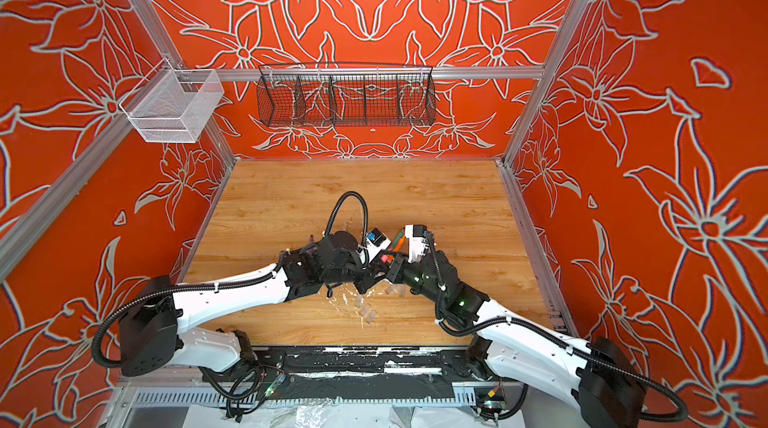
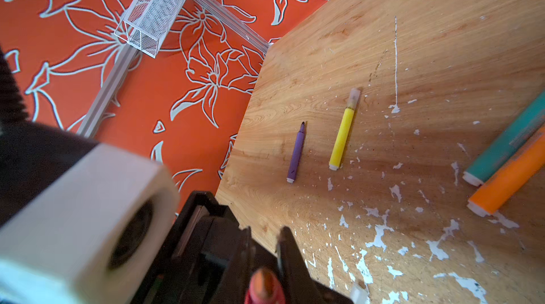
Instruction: Insert the pens into the pen caps
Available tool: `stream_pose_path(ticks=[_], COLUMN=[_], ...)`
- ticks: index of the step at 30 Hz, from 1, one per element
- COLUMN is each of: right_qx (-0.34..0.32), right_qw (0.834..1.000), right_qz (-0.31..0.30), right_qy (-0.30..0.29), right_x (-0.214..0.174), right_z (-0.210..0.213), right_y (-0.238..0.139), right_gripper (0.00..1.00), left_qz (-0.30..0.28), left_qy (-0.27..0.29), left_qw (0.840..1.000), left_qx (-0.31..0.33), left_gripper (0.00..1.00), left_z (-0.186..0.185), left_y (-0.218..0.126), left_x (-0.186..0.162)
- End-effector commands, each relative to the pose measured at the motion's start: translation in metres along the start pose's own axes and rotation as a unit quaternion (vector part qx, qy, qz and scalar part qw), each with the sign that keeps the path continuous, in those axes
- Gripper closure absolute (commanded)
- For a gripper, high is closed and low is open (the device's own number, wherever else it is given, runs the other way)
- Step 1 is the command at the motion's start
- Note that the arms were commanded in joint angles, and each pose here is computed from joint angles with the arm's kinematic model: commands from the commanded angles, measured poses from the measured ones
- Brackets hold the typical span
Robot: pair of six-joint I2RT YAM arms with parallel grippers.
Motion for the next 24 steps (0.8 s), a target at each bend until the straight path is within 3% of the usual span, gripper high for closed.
stream_pose_path(ticks=[1, 4, 5, 10, 12, 16, 24], right_qx=[0.009, 0.007, 0.007, -0.015, -0.030, -0.066, -0.175], right_qw=[1.000, 1.000, 1.000, 0.999, 0.998, 0.995, 0.981], right_qz=[-0.016, -0.024, -0.025, -0.045, -0.055, -0.067, -0.027], right_qy=[0.008, 0.009, 0.009, -0.005, -0.016, -0.040, -0.081], right_x=[-0.001, -0.001, -0.001, 0.003, 0.005, 0.009, 0.003], right_z=[-0.001, -0.003, -0.003, -0.006, -0.007, -0.009, -0.027], right_y=[-0.003, -0.007, -0.008, -0.013, -0.017, -0.027, -0.043], right_gripper=[1.00, 0.99, 0.94, 0.50, 0.41, 0.38, 0.41], left_qz=[-0.025, -0.027, -0.027, -0.034, -0.041, -0.059, -0.121], left_qy=[0.009, 0.009, 0.008, -0.005, -0.018, -0.057, -0.049], left_qw=[1.000, 1.000, 1.000, 0.998, 0.991, 0.970, 0.961], left_qx=[0.003, 0.003, 0.004, 0.059, 0.123, 0.229, 0.243], left_gripper=[0.85, 0.98, 1.00, 1.00, 1.00, 1.00, 1.00], left_z=[-0.002, -0.002, -0.001, 0.007, 0.017, 0.043, 0.050], left_y=[-0.004, -0.005, -0.005, -0.011, -0.016, -0.032, -0.050], left_x=[0.009, 0.010, 0.010, 0.010, 0.008, 0.001, -0.015])
Point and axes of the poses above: each gripper's point midway between its finger pads, its own y axis out along the fingers, its own z axis along the line the jaws close on, x = y × z, the point moved 9 cm from there along -y, back along the fingers, and after that the axes turned 8 degrees about y, right-handed, at the moved point
